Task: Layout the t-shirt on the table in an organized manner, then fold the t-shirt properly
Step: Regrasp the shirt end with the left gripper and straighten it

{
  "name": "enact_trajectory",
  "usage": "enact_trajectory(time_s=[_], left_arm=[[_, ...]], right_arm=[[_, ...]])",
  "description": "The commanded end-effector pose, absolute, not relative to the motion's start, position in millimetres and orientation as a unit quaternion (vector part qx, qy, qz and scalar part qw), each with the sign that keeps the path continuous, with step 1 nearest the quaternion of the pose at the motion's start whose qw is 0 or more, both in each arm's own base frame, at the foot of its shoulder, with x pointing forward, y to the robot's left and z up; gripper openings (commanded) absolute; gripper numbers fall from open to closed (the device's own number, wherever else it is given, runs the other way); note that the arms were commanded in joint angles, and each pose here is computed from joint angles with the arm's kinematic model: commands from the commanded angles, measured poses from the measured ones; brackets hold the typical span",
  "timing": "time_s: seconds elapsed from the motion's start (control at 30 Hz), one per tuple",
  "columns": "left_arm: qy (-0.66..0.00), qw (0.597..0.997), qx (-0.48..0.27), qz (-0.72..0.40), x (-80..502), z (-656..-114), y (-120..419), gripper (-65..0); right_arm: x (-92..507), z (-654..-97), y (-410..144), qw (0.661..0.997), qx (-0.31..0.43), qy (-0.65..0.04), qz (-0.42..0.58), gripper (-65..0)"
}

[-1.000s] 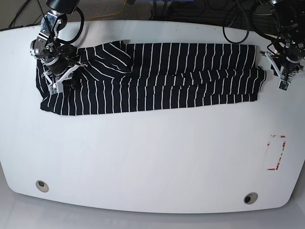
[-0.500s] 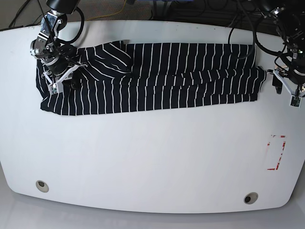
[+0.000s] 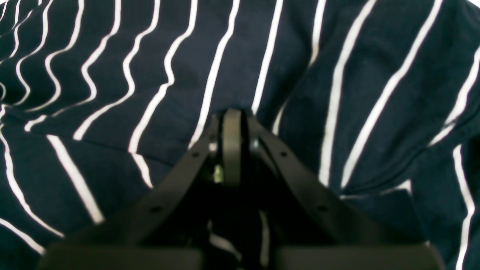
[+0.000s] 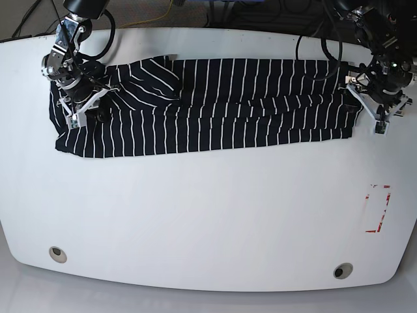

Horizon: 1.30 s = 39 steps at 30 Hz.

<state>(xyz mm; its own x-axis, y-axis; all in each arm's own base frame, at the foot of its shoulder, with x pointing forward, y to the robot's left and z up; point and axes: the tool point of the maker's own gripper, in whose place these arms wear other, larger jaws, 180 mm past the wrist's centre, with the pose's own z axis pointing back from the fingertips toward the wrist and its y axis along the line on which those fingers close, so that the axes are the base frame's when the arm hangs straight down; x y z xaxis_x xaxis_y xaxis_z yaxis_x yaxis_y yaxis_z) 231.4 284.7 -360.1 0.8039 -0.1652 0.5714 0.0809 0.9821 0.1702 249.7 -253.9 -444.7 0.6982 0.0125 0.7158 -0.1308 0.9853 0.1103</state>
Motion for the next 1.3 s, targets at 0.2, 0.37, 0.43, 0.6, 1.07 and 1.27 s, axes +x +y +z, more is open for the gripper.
enact_trajectory(time_s=[0.2,0.37,0.43,0.6,1.07,1.27], left_arm=[[-0.338,0.939,0.014,-0.060,236.9,-351.2,267.4,-10.4],[-0.341,0.938,0.016,-0.051,234.4,-349.6,272.9,-2.1],[-0.342,0.939,0.021,-0.045,232.4,-348.6,278.3,-1.2],[-0.341,0.939,0.027,-0.040,230.4,-347.3,284.1,-1.0],[-0.284,0.958,-0.013,0.017,207.6,-395.6,299.3,-1.0],[-0.275,0.961,-0.026,0.013,207.2,-404.1,291.8,-1.0]], right_arm=[[207.7,-481.6,-263.0,0.960,0.042,-0.271,0.059,-62.6],[207.7,-481.6,-263.0,0.960,0.042,-0.271,0.059,-62.6],[207.7,-481.6,-263.0,0.960,0.042,-0.271,0.059,-62.6],[207.0,-482.0,-263.0,0.960,0.042,-0.270,0.059,-62.6],[206.3,-482.4,-262.6,0.960,0.043,-0.269,0.060,-62.6],[205.6,-482.7,-262.6,0.960,0.043,-0.269,0.060,-62.6]])
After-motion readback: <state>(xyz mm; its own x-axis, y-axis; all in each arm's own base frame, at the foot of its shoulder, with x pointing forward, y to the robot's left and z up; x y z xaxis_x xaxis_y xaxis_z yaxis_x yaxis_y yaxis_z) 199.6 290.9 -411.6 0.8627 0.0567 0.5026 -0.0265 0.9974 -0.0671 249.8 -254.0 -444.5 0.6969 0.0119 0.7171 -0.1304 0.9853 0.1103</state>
